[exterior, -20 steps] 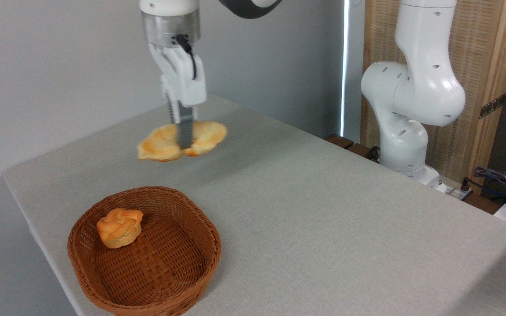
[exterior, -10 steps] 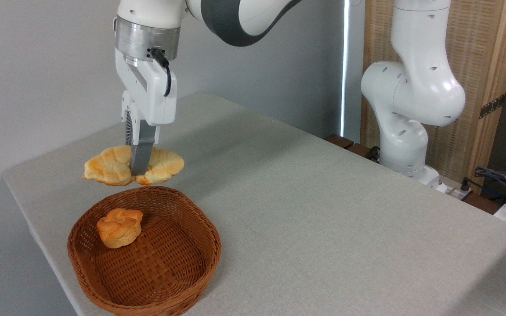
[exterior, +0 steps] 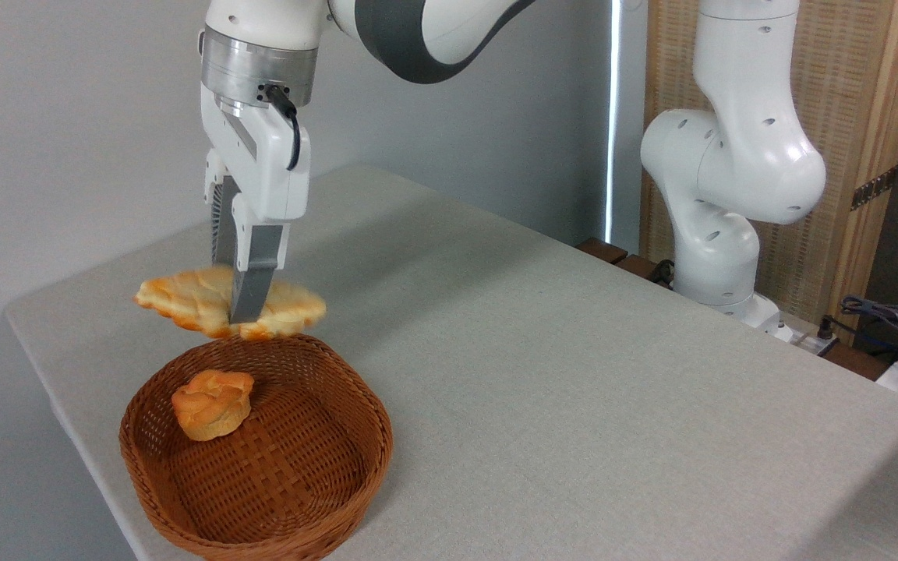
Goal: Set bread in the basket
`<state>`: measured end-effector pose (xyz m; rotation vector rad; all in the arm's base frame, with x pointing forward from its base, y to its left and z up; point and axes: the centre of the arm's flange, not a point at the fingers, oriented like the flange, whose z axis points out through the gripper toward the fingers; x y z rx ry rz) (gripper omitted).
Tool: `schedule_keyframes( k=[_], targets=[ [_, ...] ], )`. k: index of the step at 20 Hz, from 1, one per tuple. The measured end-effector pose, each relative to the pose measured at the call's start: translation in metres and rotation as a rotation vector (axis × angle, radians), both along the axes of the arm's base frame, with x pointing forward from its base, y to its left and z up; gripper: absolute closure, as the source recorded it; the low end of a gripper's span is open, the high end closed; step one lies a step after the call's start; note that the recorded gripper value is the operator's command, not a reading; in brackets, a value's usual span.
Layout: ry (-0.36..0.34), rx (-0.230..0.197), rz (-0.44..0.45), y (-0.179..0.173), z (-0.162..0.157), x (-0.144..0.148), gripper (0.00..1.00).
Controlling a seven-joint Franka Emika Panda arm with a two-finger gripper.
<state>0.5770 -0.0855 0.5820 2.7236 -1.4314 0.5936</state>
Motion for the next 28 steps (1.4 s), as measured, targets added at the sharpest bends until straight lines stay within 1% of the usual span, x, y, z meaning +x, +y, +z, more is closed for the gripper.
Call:
schedule_keyframes(
  k=[10,11,13,14,16,18,19,20,21,22,23,24,26,28],
  targets=[
    [-0.003,-0.001,0.001,0.0,0.002,0.0,0.0],
    [-0.006,-0.005,0.004,0.0,0.004,0.0,0.0],
    [-0.006,-0.032,0.038,0.0,0.01,-0.001,0.0],
    [0.005,-0.046,0.068,0.001,0.012,-0.003,0.0],
    [0.072,-0.055,0.105,0.003,0.015,-0.014,0.0],
    [0.174,-0.043,0.103,0.002,0.016,-0.029,0.0],
    [0.226,-0.027,0.094,0.003,0.02,-0.037,0.0],
    [0.271,0.008,0.089,0.005,0.024,-0.042,0.0],
    [0.308,0.053,0.09,0.008,0.028,-0.047,0.0],
    [0.334,0.088,0.097,0.011,0.032,-0.05,0.0],
    [0.346,0.104,0.113,0.012,0.034,-0.05,0.0],
    [0.352,0.109,0.136,0.013,0.035,-0.049,0.0],
    [0.362,0.11,0.175,0.013,0.031,-0.045,0.0],
    [0.372,0.111,0.185,0.012,0.026,-0.042,0.0]
  ],
)
